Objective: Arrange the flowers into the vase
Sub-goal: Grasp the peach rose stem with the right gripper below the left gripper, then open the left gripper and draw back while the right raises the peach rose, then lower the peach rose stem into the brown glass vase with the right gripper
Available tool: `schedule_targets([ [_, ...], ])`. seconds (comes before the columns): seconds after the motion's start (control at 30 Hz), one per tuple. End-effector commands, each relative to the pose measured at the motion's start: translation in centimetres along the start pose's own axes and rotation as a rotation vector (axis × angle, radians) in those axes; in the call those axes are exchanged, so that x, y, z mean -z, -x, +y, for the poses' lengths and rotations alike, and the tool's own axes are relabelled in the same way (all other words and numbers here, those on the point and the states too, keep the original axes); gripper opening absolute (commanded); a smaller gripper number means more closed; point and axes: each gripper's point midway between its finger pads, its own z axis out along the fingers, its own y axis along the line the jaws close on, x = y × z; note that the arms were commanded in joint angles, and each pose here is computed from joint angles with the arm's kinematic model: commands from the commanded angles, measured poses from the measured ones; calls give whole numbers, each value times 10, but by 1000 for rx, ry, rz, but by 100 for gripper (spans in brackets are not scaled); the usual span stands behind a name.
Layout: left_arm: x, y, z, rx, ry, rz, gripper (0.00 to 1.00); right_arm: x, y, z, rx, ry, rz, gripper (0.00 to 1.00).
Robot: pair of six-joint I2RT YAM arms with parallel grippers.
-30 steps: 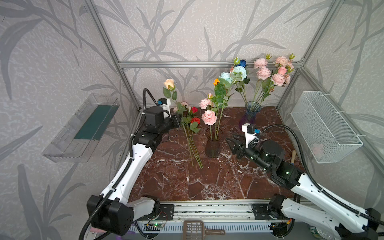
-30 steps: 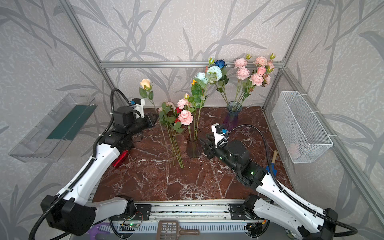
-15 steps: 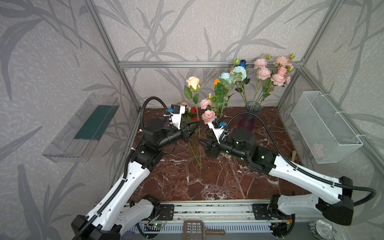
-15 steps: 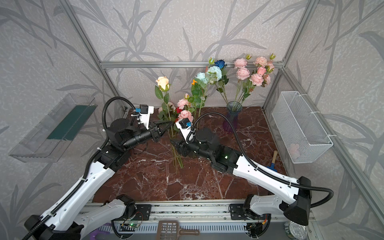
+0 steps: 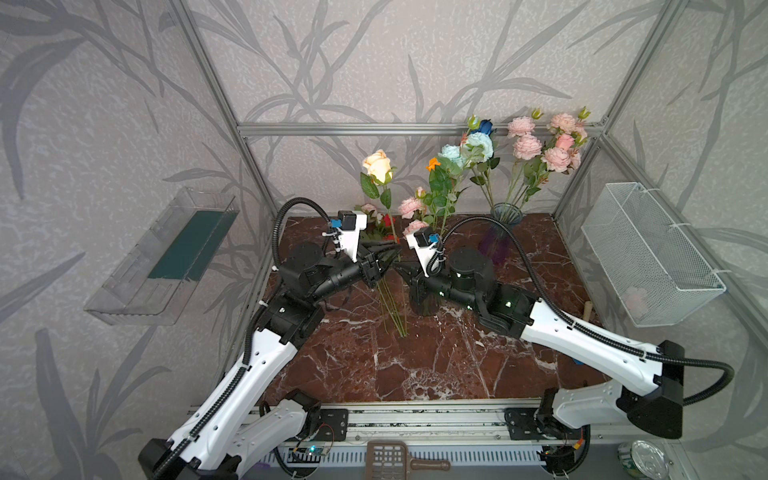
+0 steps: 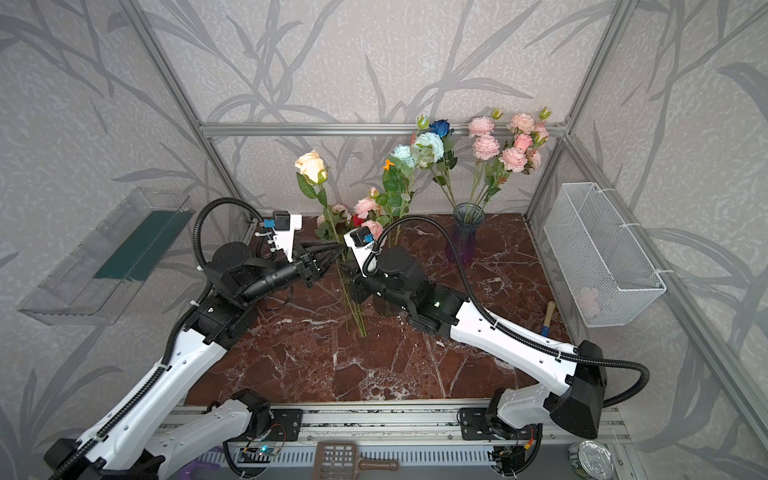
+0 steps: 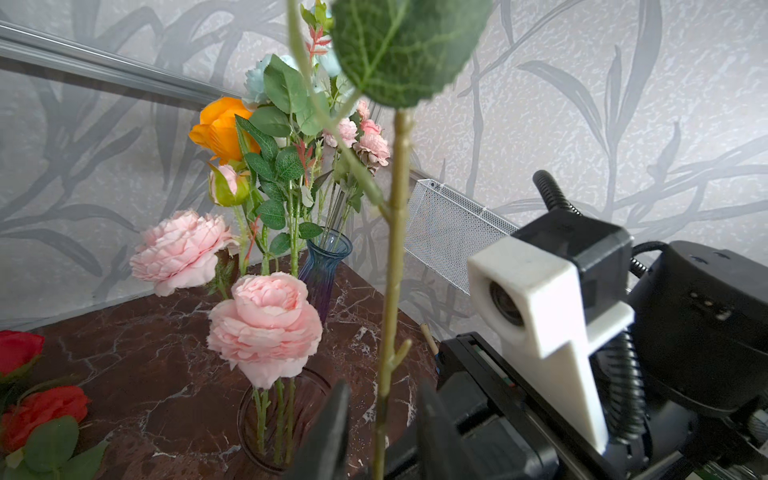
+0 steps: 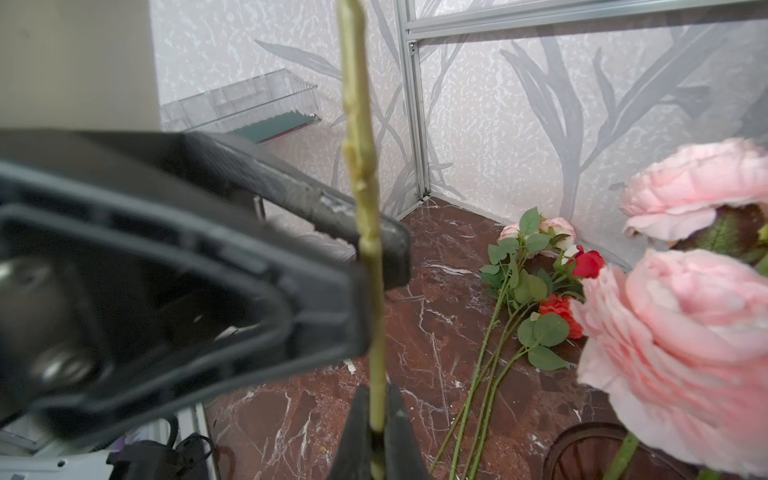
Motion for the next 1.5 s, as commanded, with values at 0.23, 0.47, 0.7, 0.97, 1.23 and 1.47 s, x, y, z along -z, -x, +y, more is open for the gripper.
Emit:
schedule_targets([
  [0.23, 82, 21, 95, 54, 629, -407, 81, 49, 67, -13, 82, -102, -238, 0],
  [0.47, 123, 17, 130, 91, 903, -480, 82, 98, 128, -56, 100, -255, -422, 0],
  [0.7, 108, 8, 136, 113, 877, -421, 82, 109, 147, -93, 83, -352, -497, 0],
  [0.97, 105, 6, 138, 115, 871, -407, 82, 76, 129, -111, 84, -374, -447, 0],
  [1.23, 103, 6, 138, 124, 856, -401, 82, 44, 80, -125, 28, -366, -336, 3],
  [1.47, 103, 6, 140, 135, 854, -403, 82, 39, 32, -138, -31, -395, -233, 33],
])
